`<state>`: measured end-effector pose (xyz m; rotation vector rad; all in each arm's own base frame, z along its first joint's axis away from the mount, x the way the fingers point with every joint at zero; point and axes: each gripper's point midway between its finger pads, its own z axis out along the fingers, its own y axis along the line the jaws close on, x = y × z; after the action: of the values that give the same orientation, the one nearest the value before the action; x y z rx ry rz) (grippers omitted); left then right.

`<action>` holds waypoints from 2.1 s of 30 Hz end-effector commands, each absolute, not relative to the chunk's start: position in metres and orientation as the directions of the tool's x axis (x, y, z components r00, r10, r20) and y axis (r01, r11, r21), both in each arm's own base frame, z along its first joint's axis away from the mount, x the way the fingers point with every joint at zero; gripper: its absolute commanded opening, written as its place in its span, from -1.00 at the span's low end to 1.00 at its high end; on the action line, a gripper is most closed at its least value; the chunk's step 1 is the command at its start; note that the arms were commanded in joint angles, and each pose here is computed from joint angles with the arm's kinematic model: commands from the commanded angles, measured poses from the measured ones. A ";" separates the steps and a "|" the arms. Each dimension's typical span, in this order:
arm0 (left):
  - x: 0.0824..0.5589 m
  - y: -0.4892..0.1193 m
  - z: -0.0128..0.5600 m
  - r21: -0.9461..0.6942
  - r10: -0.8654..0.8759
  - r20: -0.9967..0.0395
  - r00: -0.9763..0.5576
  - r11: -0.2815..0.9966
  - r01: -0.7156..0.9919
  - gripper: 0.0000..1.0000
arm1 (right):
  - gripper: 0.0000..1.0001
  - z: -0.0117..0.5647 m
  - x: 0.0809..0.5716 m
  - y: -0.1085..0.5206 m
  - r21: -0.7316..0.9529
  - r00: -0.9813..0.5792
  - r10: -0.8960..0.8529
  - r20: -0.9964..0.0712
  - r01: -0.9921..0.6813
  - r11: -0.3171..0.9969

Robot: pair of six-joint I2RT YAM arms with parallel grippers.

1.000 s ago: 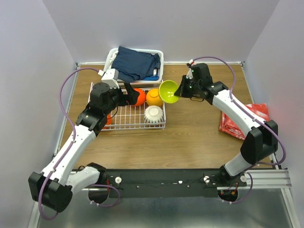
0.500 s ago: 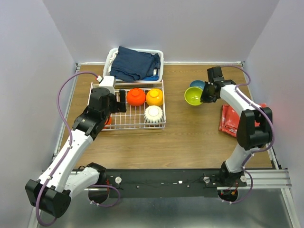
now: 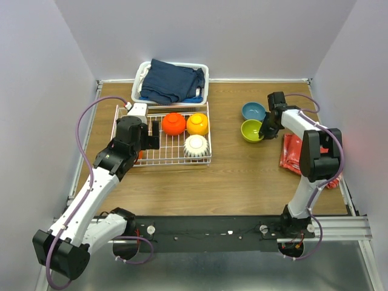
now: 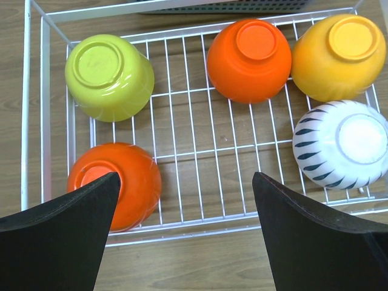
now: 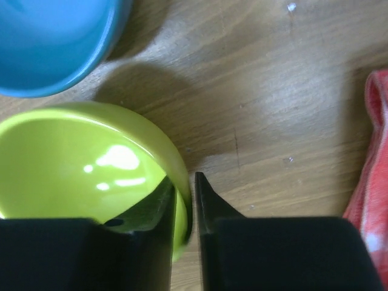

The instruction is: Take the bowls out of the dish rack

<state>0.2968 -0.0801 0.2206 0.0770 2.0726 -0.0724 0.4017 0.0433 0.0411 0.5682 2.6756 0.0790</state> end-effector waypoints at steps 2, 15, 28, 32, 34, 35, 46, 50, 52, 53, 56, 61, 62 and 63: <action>0.296 -0.072 0.217 0.023 0.055 -0.865 -0.498 0.997 0.070 0.98 | 0.02 0.042 0.393 0.036 0.118 -0.832 0.416 -0.369 0.402 0.908; 0.316 -0.075 0.208 0.113 0.144 -0.797 -0.587 0.990 0.090 0.98 | 0.97 0.165 0.396 0.052 0.301 -0.698 0.363 -0.618 0.217 0.929; 0.351 -0.092 0.184 0.061 0.037 -0.713 -0.700 0.998 -0.010 0.98 | 1.00 0.185 0.353 0.090 0.474 -0.663 0.357 -0.658 0.003 0.880; 0.345 -0.068 0.172 0.167 0.024 -0.670 -0.742 0.979 -0.118 0.98 | 1.00 0.180 0.343 0.094 0.477 -0.680 0.337 -0.651 -0.022 0.878; 0.341 -0.055 0.166 0.227 0.034 -0.658 -0.752 0.961 -0.156 0.98 | 1.00 0.176 0.339 0.095 0.484 -0.688 0.333 -0.645 -0.031 0.874; 0.337 -0.049 0.161 0.258 0.044 -0.641 -0.766 0.953 -0.161 0.98 | 1.00 0.176 0.339 0.097 0.487 -0.687 0.329 -0.648 -0.041 0.873; 0.300 -0.024 0.131 0.344 -0.005 -0.555 -0.832 0.909 -0.235 0.98 | 1.00 0.164 0.336 0.116 0.529 -0.729 0.315 -0.608 -0.076 0.845; 0.295 -0.023 0.112 0.307 -0.048 -0.521 -0.852 0.921 -0.239 0.98 | 1.00 0.163 0.336 0.119 0.534 -0.734 0.316 -0.602 -0.076 0.842; 0.296 -0.025 0.107 0.272 -0.067 -0.521 -0.851 0.932 -0.240 0.98 | 1.00 0.162 0.336 0.117 0.527 -0.732 0.313 -0.605 -0.074 0.846; 0.302 -0.027 0.108 0.248 -0.076 -0.540 -0.838 0.937 -0.246 0.98 | 1.00 0.162 0.335 0.117 0.524 -0.733 0.312 -0.605 -0.072 0.849; 0.313 -0.038 0.106 0.203 -0.078 -0.545 -0.835 0.954 -0.222 0.98 | 1.00 0.160 0.334 0.116 0.519 -0.735 0.311 -0.603 -0.066 0.852; 0.336 -0.045 0.109 0.194 -0.052 -0.554 -0.831 0.962 -0.190 0.98 | 1.00 0.162 0.334 0.115 0.516 -0.732 0.312 -0.606 -0.063 0.854; 0.342 -0.046 0.108 0.199 -0.046 -0.553 -0.832 0.962 -0.186 0.98 | 1.00 0.163 0.334 0.115 0.514 -0.731 0.310 -0.608 -0.064 0.856; 0.349 -0.047 0.115 0.193 -0.044 -0.568 -0.822 0.964 -0.185 0.98 | 1.00 0.163 0.334 0.114 0.511 -0.730 0.311 -0.609 -0.061 0.857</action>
<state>0.3194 -0.0277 0.1112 -0.1793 2.5447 0.4443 0.3367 0.1138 0.1647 0.1869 2.2975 0.6734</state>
